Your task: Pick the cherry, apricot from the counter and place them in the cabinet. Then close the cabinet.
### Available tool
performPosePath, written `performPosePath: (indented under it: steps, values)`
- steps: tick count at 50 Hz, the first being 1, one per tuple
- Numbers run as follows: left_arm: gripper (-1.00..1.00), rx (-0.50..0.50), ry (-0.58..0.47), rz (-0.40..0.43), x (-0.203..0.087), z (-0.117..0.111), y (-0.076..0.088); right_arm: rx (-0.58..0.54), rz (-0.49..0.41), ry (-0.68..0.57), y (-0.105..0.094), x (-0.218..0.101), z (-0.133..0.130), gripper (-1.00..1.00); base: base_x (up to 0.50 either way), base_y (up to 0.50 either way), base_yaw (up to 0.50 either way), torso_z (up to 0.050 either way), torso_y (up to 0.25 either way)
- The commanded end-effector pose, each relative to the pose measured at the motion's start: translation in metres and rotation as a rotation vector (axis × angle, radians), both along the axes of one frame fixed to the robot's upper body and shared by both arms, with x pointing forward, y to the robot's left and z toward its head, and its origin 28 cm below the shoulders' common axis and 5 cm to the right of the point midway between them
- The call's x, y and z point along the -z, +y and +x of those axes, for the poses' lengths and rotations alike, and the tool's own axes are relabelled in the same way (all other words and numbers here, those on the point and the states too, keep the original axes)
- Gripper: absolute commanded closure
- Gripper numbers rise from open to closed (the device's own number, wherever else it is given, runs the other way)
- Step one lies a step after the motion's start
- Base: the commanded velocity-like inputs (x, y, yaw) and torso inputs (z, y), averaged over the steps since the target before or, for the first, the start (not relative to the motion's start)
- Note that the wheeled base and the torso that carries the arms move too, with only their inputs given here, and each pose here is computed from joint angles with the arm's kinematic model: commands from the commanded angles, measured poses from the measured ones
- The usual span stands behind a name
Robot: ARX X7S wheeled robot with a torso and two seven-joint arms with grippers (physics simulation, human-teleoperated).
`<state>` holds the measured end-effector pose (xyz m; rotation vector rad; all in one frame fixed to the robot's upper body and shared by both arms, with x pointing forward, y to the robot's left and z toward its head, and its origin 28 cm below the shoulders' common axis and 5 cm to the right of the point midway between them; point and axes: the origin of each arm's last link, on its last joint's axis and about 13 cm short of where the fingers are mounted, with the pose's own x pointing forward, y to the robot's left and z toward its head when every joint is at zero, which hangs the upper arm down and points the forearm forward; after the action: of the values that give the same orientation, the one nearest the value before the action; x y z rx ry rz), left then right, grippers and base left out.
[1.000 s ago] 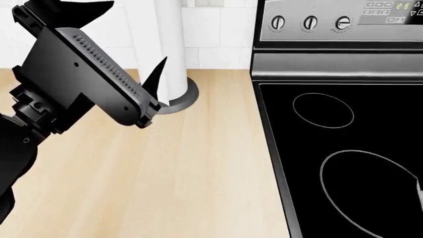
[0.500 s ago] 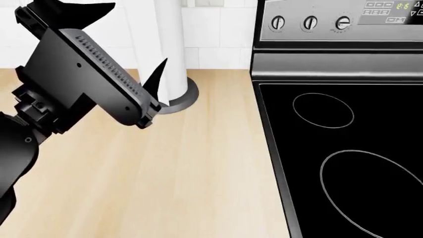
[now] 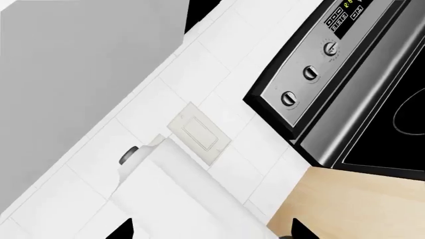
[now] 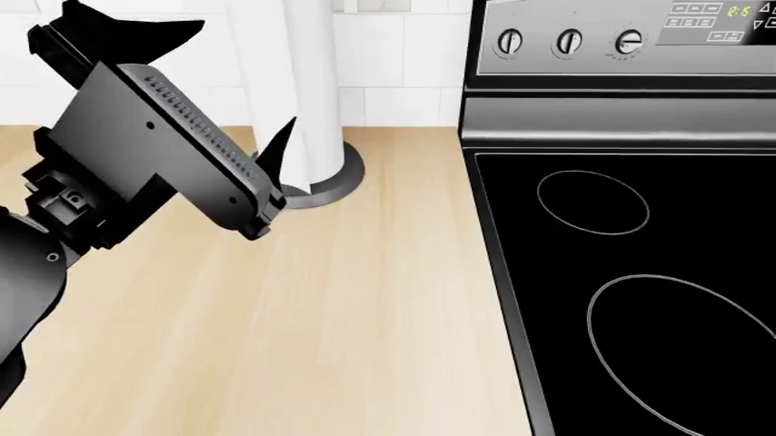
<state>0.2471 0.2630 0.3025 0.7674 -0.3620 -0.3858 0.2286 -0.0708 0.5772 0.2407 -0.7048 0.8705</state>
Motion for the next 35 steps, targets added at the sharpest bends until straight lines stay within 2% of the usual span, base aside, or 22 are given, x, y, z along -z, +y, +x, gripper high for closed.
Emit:
performPosePath:
  steps: [1,10,17,35]
  values:
    - [-1.00,-0.025,0.018,-0.001,0.005,0.000,0.007,-0.074,-0.143,-0.009,0.032,-0.010,0.002,-1.00,0.00,0.00,0.00,0.000,0.000]
    - [-1.00,-0.022,0.011,-0.009,0.004,-0.001,0.009,-0.072,-0.245,-0.026,0.045,-0.016,0.005,-1.00,0.00,0.00,0.00,0.002,-0.001]
    - [-1.00,-0.018,0.008,-0.010,0.004,0.000,0.009,0.006,-0.357,-0.030,0.050,-0.013,0.011,-1.00,0.00,0.00,0.00,0.000,-0.001]
    - [-1.00,-0.011,0.001,-0.008,0.001,-0.001,0.007,0.202,-0.552,-0.042,0.056,-0.003,0.022,-1.00,0.00,0.00,0.00,0.000,-0.005]
